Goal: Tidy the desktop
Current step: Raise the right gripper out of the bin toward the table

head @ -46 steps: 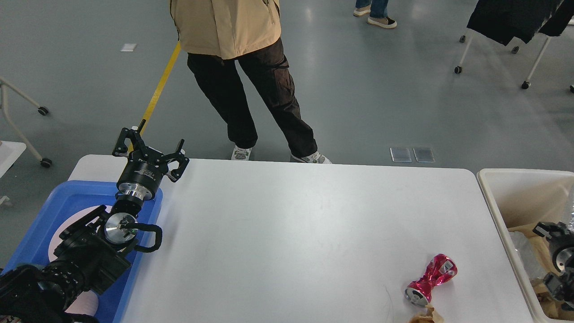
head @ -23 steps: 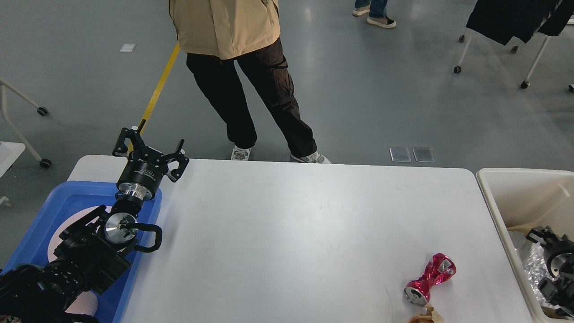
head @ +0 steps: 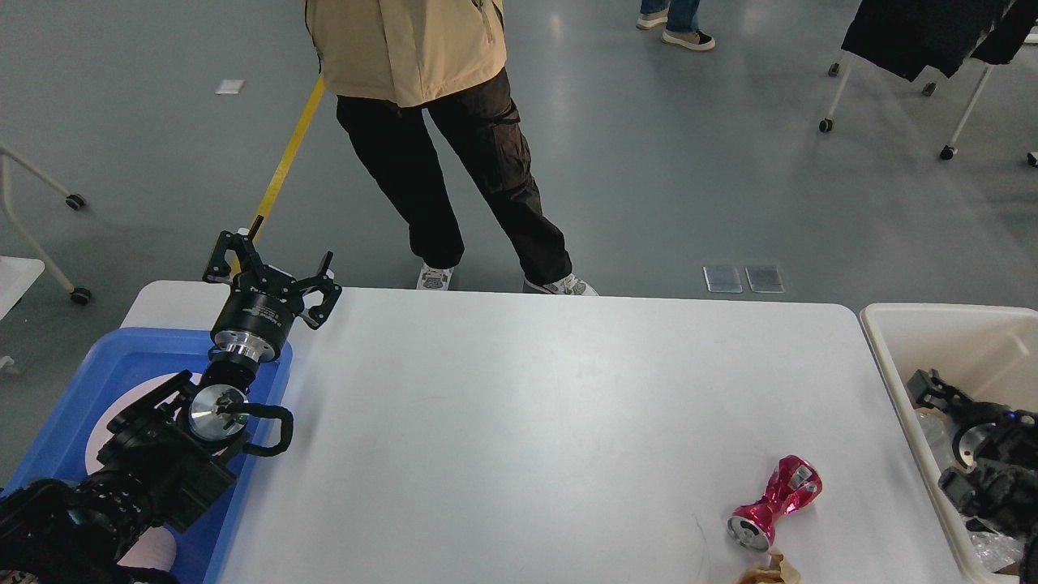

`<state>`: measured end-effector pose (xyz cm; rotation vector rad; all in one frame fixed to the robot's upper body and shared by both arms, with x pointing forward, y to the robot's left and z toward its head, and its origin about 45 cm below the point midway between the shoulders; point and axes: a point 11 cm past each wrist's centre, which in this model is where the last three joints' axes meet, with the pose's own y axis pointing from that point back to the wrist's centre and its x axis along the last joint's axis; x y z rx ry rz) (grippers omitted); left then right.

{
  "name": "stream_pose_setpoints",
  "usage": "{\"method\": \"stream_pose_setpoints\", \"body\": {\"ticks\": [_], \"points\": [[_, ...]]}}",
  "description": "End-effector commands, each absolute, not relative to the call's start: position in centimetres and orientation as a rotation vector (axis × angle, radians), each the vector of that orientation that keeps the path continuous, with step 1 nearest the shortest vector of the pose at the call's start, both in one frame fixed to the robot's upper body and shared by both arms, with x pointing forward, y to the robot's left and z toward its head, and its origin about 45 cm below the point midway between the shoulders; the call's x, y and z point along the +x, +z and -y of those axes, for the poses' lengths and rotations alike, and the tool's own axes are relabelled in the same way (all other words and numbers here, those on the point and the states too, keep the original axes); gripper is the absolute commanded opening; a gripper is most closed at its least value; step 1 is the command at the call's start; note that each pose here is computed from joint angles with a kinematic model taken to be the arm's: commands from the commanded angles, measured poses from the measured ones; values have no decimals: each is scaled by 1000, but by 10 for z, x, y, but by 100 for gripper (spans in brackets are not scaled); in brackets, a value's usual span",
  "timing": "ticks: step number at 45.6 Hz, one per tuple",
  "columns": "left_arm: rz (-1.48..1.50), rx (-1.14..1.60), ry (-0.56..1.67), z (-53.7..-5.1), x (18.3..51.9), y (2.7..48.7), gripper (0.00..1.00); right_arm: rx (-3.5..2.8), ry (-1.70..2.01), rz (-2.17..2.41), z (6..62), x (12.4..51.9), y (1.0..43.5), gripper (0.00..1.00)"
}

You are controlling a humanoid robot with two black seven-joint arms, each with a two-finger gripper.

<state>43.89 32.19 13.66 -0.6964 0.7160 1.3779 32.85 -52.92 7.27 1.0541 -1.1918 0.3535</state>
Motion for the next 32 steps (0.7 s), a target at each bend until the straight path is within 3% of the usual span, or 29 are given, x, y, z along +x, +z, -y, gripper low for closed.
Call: {"method": "stream_pose_setpoints", "body": {"ticks": [1, 8, 16, 32], "points": [[-716, -696, 1378, -322, 439, 137, 99, 1123, 366, 1234, 513, 372, 104, 100], [-716, -696, 1378, -322, 439, 137, 99, 1265, 264, 1240, 506, 413, 163, 100], [-713, -696, 1380, -323, 439, 137, 99, 1567, 154, 1080, 449, 430, 233, 100], [-715, -697, 1377, -322, 439, 137, 99, 1982, 167, 473, 289, 314, 278, 100]]}}
